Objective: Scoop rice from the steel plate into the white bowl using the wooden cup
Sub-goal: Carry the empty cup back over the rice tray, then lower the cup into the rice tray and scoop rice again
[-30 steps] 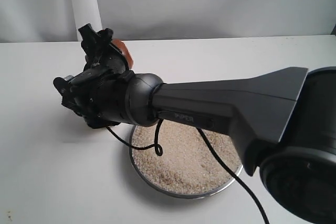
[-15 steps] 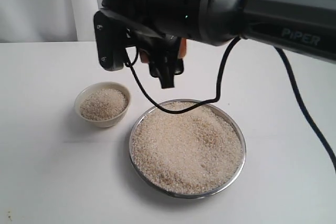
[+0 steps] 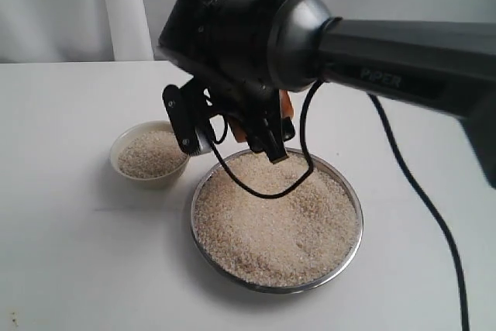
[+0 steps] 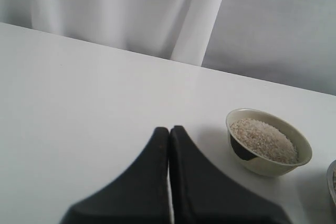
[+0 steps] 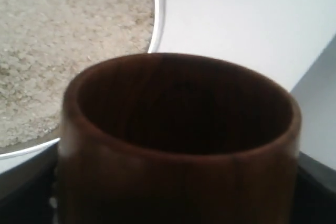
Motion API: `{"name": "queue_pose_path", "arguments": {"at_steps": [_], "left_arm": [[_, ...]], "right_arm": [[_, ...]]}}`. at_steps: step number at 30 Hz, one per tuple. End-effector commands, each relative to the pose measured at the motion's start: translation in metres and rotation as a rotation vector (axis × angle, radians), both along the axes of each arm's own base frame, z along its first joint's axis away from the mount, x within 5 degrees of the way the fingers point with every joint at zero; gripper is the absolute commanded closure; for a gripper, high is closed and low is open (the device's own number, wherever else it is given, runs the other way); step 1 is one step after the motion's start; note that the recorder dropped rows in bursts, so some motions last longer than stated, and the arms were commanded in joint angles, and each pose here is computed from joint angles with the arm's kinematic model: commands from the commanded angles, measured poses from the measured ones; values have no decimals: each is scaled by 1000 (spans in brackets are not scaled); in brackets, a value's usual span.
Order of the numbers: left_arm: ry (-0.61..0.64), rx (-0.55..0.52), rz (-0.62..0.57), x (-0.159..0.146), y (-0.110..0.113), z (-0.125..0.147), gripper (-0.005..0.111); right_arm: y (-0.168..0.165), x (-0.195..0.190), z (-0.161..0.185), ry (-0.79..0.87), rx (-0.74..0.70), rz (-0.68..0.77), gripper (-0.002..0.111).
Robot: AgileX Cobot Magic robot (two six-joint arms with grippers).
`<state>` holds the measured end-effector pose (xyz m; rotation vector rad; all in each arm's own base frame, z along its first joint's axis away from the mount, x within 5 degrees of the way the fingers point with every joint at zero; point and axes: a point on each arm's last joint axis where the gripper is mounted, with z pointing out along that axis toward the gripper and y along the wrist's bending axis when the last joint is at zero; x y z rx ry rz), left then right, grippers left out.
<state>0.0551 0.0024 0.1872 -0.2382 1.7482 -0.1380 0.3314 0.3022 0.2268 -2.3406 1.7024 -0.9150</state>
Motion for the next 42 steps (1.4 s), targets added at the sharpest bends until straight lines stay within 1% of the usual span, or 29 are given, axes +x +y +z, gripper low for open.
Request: {"name": "queue_pose_path", "arguments": {"at_steps": [1, 3, 12, 19, 29, 33, 42], "left_arm": [[-12, -5, -4, 0, 0, 2, 107], [-12, -5, -4, 0, 0, 2, 107], [-12, -5, -4, 0, 0, 2, 107], [-12, -5, -4, 0, 0, 2, 107], [-12, -5, -4, 0, 0, 2, 107], [-12, -5, -4, 0, 0, 2, 107], [-12, -5, -4, 0, 0, 2, 107]], "right_arm": [[1, 9, -29, 29, -109, 42, 108], [1, 12, -40, 29, -146, 49, 108], [-8, 7, -64, 69, -245, 73, 108], [-15, 4, -75, 66, -292, 66, 108], [-13, 3, -103, 116, -304, 38, 108], [-12, -1, -106, 144, -259, -6, 108], [-9, -8, -110, 213, -194, -54, 108]]}}
